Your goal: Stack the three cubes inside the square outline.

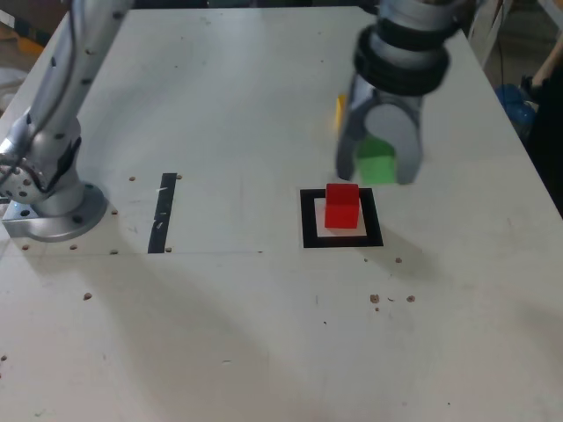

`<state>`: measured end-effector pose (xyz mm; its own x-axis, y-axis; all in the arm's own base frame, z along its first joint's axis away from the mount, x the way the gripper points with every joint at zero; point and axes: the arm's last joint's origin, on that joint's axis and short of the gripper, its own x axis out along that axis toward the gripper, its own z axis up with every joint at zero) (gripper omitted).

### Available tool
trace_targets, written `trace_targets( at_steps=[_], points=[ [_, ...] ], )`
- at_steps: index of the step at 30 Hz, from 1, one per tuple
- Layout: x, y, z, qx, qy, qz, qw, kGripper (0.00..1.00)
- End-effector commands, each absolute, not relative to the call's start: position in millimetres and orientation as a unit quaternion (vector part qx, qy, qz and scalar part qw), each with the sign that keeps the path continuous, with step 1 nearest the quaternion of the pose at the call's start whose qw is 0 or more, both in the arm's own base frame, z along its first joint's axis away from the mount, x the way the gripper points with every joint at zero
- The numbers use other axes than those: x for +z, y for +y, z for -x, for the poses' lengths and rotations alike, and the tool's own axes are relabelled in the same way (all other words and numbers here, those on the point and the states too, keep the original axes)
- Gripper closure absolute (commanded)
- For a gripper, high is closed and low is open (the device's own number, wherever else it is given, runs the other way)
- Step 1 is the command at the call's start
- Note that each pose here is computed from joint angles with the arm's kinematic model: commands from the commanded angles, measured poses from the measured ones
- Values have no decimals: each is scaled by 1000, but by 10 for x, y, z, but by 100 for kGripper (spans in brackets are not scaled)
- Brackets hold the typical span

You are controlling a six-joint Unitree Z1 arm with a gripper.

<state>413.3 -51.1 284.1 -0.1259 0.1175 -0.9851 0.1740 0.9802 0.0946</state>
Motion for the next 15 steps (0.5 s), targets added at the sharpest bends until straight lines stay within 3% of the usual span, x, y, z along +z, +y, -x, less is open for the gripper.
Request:
trace_targets(
  at_steps=[1,15],
  points=[
    [2793,-543,-4212,-27,746,-106,657,83],
    [2433,-610,-4526,-49,741,-128,658,82]
  ],
)
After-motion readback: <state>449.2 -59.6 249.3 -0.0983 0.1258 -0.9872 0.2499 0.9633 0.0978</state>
